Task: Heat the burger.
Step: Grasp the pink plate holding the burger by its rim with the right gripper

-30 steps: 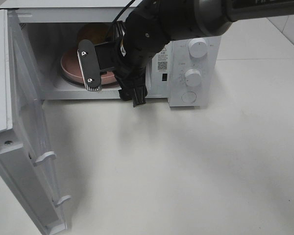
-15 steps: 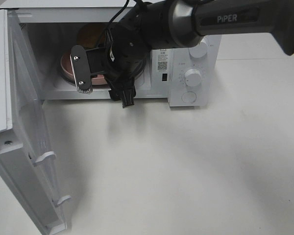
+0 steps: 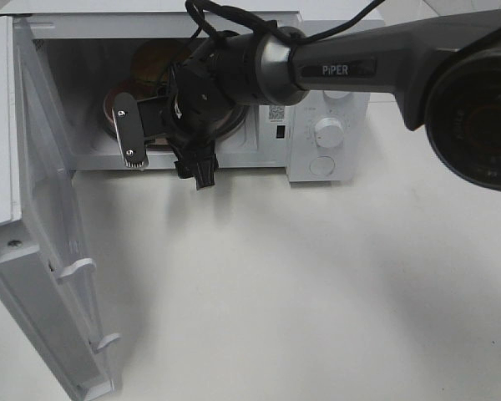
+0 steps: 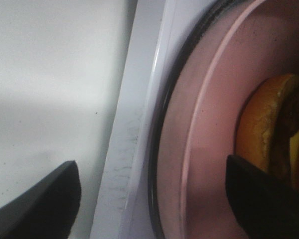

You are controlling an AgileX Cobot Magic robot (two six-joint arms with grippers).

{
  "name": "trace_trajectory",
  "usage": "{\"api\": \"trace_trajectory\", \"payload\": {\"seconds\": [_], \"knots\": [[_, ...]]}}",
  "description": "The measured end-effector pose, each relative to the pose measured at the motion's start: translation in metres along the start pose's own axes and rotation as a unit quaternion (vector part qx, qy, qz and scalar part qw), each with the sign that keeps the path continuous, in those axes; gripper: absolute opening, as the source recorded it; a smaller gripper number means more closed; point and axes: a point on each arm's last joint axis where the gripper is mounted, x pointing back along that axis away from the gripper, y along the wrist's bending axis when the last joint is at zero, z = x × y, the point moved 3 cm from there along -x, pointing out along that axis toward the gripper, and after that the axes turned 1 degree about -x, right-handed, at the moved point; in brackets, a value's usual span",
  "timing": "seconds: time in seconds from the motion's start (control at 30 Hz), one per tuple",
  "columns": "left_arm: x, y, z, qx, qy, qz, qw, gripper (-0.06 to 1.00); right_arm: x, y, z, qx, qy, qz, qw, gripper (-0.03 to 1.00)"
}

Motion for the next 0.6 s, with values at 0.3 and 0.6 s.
{"api": "trace_trajectory", "payload": {"seconds": [0.3,0.6], "knots": [[0.000,0.002,0.000,-0.005,0.001,-0.009,1.000,0.99,-0.013,0.007,0.006,-0.028,-0.002,-0.016,0.999,0.68],[0.000,0.003,0.000,-0.008,0.001,-0.014,1.000,0.99,-0.012,0.003,0.005,-0.037,-0.013,-0.007,0.999,0.23]]}}
